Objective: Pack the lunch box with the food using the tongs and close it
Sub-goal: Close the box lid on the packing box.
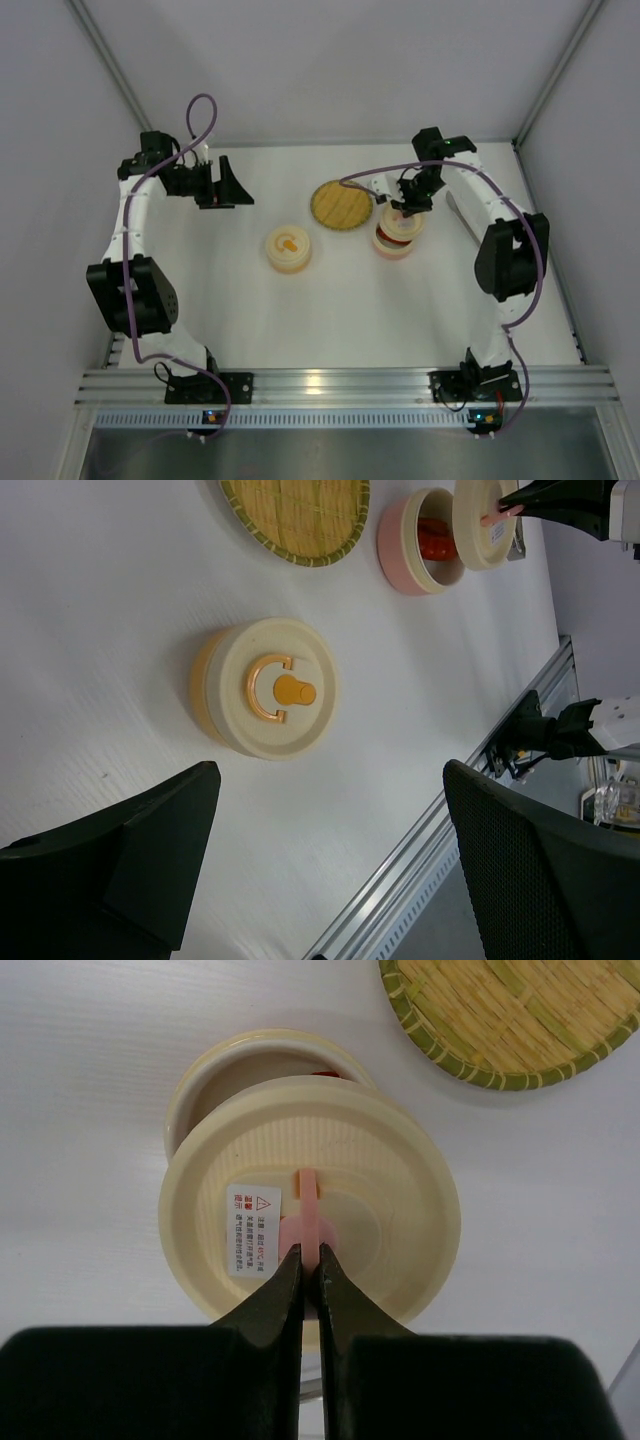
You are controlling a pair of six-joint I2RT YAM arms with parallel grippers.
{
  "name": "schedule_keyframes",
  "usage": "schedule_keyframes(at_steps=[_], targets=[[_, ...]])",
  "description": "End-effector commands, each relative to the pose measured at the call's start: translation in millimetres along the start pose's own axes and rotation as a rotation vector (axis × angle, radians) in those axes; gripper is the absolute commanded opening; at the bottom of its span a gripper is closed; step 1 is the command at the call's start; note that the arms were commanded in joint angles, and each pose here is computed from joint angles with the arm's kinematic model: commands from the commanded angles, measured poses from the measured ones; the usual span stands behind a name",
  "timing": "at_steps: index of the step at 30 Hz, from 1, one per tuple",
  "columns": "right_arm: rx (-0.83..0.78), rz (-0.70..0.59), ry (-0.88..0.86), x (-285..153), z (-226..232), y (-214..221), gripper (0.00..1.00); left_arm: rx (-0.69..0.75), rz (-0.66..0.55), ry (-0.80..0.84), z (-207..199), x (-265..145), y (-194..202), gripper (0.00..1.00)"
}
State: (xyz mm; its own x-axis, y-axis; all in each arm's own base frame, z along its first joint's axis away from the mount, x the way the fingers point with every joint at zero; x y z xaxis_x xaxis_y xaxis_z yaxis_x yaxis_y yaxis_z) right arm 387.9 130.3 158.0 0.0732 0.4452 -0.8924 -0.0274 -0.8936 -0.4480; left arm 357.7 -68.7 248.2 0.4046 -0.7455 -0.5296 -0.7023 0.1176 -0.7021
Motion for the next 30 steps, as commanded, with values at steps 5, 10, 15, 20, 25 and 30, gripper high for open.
schedule_keyframes(at_steps=[5,10,15,20,25,30], targets=[[-0.105,-0.037,-0.087,17,8,-8,0.00,0.016,-0.018,0.018,3,2,-4,0.98],[-0.142,-0.029,-0.107,23,13,-10,0.00,0.013,-0.011,0.010,6,4,-2,0.98],[-0.156,-0.024,-0.132,27,19,-11,0.00,0.011,-0.008,0.008,8,5,-1,0.98],[-0.141,-0.025,-0.146,34,19,-10,0.00,0.004,-0.003,0.011,9,6,0,0.98],[-0.143,-0.020,-0.152,37,20,-9,0.00,0.001,0.005,0.010,11,7,4,0.98],[-0.144,-0.008,-0.163,42,21,-8,0.00,-0.002,0.005,0.009,12,8,4,0.98]])
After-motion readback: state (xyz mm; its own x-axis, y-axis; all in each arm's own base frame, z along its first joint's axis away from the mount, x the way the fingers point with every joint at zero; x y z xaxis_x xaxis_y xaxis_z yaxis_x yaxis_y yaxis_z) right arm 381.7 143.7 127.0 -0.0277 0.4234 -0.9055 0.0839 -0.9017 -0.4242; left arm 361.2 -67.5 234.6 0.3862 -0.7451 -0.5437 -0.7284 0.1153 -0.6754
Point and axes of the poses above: each gripper's point midway between its finger pads, its own x axis out along the fingers, its own z axis along the line the jaws close on, y = z × x, the point moved 2 cm from there along -x, back along the fingers, and after that the axes turned 15 degrees about x, right-handed, at the moved point
